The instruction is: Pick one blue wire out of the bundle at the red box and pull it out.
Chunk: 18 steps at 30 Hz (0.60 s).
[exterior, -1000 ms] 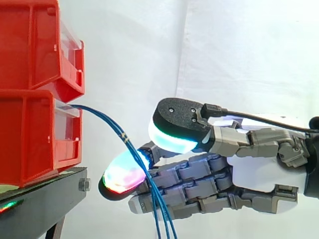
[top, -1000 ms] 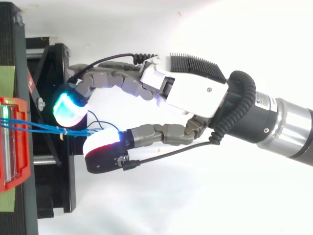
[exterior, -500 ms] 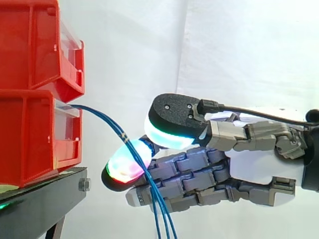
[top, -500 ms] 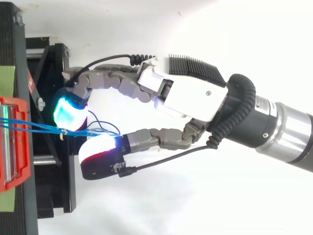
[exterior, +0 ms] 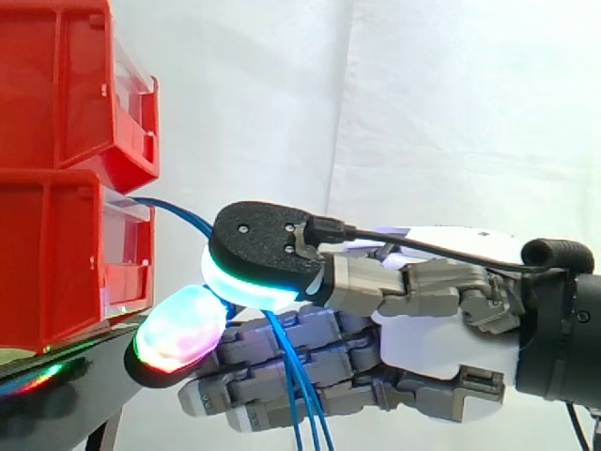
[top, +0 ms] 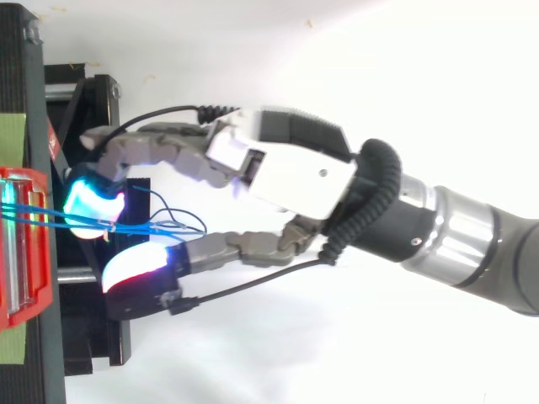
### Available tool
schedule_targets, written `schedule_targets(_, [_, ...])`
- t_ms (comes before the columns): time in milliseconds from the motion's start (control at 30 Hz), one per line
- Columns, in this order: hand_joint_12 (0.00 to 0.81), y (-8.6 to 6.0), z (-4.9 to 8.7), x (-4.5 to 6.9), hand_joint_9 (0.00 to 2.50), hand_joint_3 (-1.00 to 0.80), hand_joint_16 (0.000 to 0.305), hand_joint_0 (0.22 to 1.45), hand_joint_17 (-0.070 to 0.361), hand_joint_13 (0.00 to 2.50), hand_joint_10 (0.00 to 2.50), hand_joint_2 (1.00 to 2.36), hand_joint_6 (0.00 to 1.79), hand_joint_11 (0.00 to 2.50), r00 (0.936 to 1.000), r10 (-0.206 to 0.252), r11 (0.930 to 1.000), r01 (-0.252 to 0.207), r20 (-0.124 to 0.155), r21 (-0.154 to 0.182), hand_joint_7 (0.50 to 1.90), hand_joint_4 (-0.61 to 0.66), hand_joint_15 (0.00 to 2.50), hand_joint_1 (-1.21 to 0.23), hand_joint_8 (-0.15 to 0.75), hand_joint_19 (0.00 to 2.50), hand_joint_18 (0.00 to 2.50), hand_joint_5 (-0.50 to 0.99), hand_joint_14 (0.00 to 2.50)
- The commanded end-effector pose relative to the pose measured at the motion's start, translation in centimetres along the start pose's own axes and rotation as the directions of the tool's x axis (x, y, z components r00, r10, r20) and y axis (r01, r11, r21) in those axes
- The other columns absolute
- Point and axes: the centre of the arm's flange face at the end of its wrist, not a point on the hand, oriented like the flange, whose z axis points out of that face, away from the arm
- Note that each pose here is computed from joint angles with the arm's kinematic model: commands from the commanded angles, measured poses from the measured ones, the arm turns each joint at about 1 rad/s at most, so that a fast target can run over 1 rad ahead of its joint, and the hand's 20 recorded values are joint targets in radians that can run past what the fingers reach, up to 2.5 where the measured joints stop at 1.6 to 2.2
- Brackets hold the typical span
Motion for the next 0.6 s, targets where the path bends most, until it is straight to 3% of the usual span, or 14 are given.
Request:
schedule_targets(0, [0.373, -0.16, 0.13, 0.23, 0.37, -0.44, 0.047, 0.56, 0.106, 0.43, 0.0, 1.0, 0.5, 0.0, 0.9999, -0.003, 0.9998, 0.003, -0.015, 0.018, 1.03, 0.39, 0.09, -0.64, 0.292, 0.16, 0.38, -0.12, 0.0])
schedule_targets(300, [0.375, -0.14, -0.07, 0.59, 0.38, -0.43, 0.047, 0.56, 0.106, 0.44, 0.0, 1.0, 0.5, 0.0, 0.9987, 0.007, 0.9998, -0.006, -0.051, 0.017, 1.03, 0.4, 0.1, -0.63, 0.295, 0.17, 0.39, -0.12, 0.0])
schedule_targets(567, [0.377, -0.43, -0.33, 0.61, 0.38, -0.44, 0.047, 0.56, 0.106, 0.46, 0.0, 1.0, 0.5, 0.0, 0.9968, 0.024, 0.9991, -0.021, -0.077, 0.036, 1.03, 0.39, 0.11, -0.62, 0.294, 0.18, 0.4, -0.12, 0.0])
